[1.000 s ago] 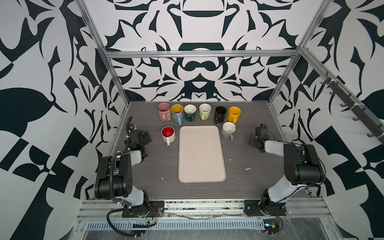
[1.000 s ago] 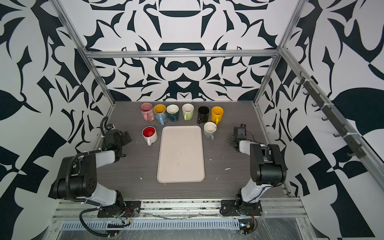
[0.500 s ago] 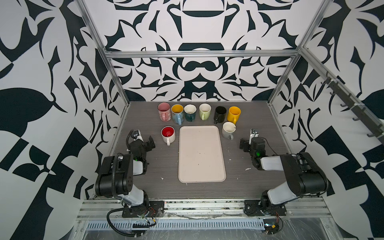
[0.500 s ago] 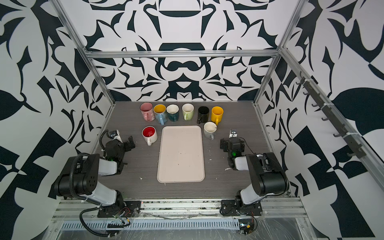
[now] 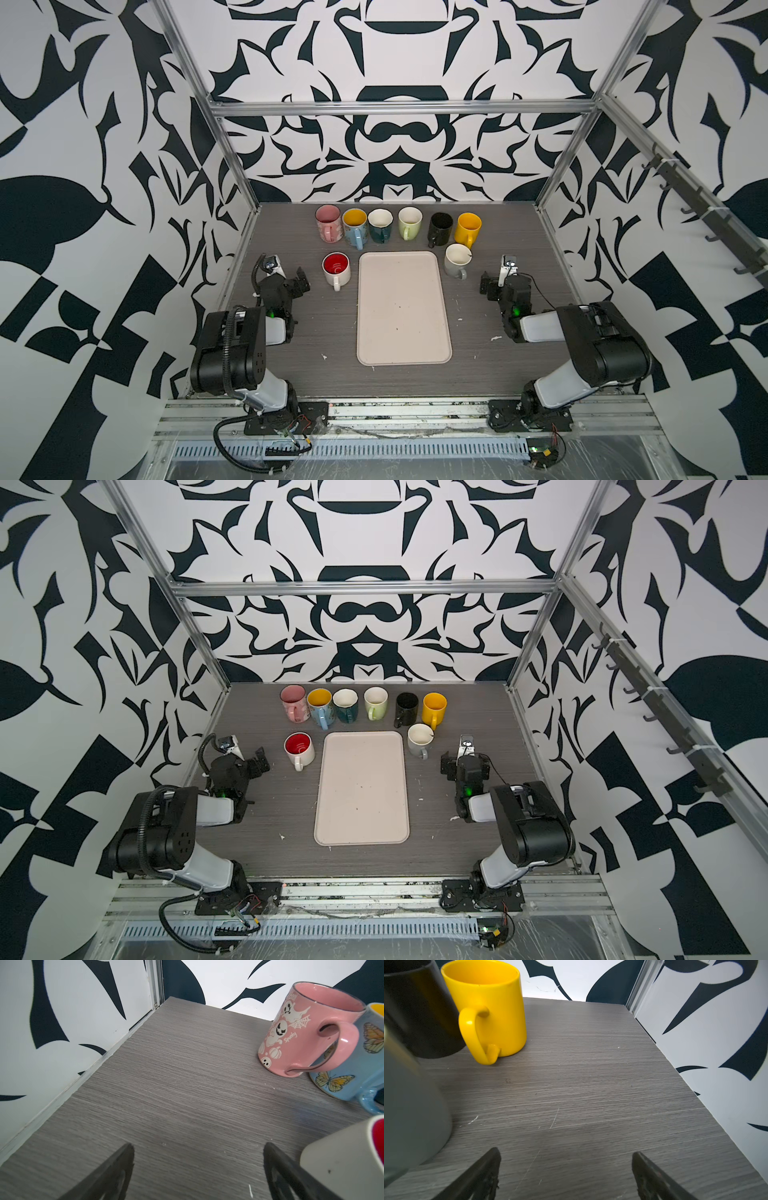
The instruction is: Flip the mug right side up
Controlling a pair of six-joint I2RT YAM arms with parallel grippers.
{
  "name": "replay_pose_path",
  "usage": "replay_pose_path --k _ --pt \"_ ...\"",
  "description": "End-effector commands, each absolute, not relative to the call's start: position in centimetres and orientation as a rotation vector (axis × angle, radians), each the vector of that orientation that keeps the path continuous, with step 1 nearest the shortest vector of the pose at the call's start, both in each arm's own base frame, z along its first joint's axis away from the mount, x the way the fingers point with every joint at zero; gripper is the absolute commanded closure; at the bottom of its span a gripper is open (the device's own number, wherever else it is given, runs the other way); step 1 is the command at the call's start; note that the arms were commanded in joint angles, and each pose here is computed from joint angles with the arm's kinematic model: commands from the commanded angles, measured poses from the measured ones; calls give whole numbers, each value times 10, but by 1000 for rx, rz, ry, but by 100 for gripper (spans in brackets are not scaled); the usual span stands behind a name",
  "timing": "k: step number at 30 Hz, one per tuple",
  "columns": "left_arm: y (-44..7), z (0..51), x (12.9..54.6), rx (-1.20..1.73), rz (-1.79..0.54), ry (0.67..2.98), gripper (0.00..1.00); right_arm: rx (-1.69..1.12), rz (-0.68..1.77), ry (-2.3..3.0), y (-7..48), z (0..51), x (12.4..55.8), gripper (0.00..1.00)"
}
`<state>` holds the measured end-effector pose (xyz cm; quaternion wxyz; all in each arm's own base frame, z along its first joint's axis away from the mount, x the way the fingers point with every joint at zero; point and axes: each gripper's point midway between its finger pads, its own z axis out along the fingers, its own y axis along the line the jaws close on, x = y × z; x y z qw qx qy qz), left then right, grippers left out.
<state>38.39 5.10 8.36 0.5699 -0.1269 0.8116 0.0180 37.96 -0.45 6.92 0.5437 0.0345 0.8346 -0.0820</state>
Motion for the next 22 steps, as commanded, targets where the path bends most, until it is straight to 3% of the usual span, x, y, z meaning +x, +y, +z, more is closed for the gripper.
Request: replay_pose_path --k 1,22 --pt "54 91 387 -311 48 1885 1 94 -209 1924 -6 83 384 0" --pt "54 90 387 -309 49 1885 1 99 -202 1925 -6 82 383 0"
